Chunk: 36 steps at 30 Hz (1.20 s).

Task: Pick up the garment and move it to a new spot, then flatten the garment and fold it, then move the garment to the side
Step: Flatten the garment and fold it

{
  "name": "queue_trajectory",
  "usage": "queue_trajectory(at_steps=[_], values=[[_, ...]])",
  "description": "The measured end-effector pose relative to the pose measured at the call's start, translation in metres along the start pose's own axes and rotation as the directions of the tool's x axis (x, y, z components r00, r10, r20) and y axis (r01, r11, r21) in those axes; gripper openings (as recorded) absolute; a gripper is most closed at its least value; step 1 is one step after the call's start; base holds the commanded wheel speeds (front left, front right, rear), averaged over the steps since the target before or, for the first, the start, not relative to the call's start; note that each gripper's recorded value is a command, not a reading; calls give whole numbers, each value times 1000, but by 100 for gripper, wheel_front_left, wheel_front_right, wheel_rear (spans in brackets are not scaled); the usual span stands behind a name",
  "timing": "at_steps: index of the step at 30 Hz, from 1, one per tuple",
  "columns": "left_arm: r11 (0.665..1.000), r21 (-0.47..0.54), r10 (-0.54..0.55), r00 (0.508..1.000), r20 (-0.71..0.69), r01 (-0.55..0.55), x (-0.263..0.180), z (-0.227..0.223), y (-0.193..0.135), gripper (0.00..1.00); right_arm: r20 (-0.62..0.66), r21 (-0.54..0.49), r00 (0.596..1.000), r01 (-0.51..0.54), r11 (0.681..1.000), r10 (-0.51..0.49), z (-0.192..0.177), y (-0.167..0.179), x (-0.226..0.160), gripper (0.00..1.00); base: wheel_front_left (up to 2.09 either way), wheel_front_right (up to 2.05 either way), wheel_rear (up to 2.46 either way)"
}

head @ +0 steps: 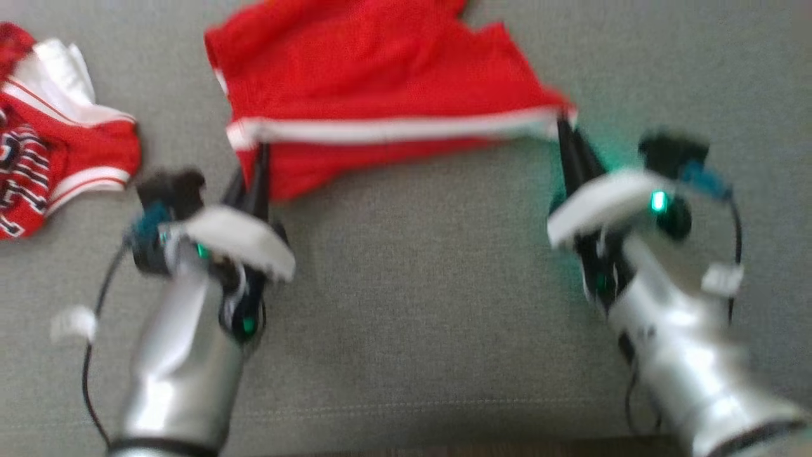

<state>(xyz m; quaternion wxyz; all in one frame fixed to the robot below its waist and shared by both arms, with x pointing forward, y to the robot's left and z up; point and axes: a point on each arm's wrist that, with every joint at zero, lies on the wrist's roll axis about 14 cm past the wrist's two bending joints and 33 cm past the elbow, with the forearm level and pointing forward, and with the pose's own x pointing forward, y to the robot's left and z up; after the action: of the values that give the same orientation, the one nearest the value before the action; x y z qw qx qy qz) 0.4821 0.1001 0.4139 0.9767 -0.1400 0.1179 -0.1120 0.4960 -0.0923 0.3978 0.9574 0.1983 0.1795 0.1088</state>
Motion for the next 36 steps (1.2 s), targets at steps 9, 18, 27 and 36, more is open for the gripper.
queue_trajectory(at_steps=[9, 18, 27, 36], values=[[999, 30, -42, 997, 72, 39, -65, 7, -17, 0, 22, 108, 996, 85, 991, -88, -34, -17, -72, 0, 0, 0, 0], [998, 56, -5, 997, 74, 1, -128, 4, -21, 0, 30, 105, 995, 96, 990, -100, -34, -14, -149, 0, 0, 0, 0], [999, 42, 11, 999, 51, -13, -169, 5, -35, 0, 3, 106, 992, 128, 986, -129, -29, -16, -209, 0, 0, 0, 0], [1000, 13, 23, 999, 31, -23, -177, 8, -35, 0, 17, 39, 992, 121, 992, -122, -11, -15, -202, 0, 0, 0, 0]])
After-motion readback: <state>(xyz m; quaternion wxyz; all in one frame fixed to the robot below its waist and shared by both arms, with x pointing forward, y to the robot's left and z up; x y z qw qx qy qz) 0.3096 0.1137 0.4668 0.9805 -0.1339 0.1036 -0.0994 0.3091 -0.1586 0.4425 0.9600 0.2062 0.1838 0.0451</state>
